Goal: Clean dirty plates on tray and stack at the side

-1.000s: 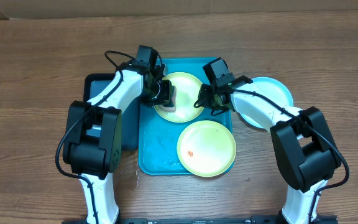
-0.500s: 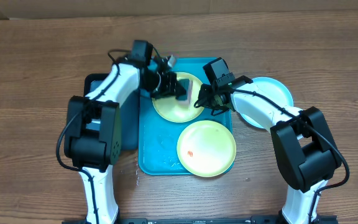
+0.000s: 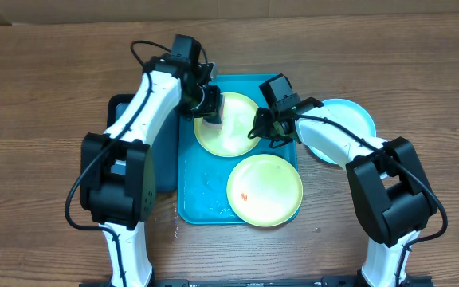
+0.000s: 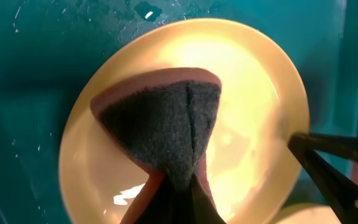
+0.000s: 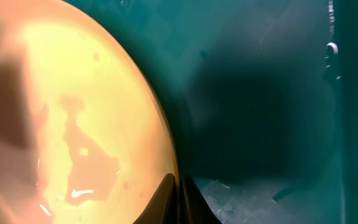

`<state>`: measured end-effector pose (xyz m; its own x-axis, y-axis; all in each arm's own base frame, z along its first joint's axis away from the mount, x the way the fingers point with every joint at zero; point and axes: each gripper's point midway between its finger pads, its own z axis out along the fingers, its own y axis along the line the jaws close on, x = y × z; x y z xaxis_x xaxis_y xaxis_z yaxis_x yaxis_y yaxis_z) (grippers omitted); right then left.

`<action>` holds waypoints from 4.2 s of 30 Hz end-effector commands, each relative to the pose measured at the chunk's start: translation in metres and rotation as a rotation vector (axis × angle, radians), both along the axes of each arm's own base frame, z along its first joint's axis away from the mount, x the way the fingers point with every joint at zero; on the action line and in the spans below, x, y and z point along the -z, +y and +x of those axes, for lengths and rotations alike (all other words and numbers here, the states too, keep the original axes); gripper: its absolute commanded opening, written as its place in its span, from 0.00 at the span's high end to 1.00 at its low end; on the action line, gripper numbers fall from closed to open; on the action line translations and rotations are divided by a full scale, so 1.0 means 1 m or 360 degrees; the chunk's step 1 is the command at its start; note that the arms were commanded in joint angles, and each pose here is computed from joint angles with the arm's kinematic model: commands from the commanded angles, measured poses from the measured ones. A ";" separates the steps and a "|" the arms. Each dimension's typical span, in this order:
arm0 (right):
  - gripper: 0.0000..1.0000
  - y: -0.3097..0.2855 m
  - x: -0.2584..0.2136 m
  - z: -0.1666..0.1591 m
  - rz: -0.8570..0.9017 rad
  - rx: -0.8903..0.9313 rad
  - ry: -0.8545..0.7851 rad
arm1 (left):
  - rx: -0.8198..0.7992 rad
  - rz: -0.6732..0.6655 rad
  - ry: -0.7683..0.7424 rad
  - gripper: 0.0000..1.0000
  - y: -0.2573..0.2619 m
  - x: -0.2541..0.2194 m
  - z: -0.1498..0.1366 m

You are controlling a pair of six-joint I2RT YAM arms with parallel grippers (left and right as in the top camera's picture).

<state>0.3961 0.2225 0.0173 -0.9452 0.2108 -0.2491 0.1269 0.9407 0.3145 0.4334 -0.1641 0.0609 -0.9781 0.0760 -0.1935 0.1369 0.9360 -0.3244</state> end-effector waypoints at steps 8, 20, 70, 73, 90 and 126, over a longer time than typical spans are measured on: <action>0.96 0.006 0.003 -0.005 0.0005 -0.0037 0.0009 | -0.0060 0.0241 0.0137 0.96 0.015 0.061 -0.011; 0.96 0.006 0.003 -0.005 0.0006 -0.0036 0.0009 | 0.0179 -0.0334 0.0342 0.96 -0.046 0.059 -0.037; 0.78 0.006 0.003 -0.004 0.0005 -0.0035 0.0007 | -0.0385 0.0401 0.0306 0.30 0.160 -0.015 -0.056; 0.74 0.003 0.004 -0.003 -0.0016 -0.0025 -0.0003 | -0.0410 0.0230 0.0193 0.31 0.152 -0.048 -0.036; 0.80 -0.004 0.007 0.008 -0.0069 0.0033 -0.0112 | -0.0696 0.0025 -0.0468 0.34 0.187 -0.218 -0.055; 0.96 0.021 -0.119 0.061 0.0019 -0.0005 -0.0280 | -0.0764 0.0182 -0.0553 0.00 0.198 -0.249 -0.097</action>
<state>0.4490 0.2357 0.1126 -0.9059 0.2170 -0.3638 0.0977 0.9427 0.3191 0.3368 0.0323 0.2974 -0.8117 -0.3126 -0.4934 -0.2244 0.9468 -0.2308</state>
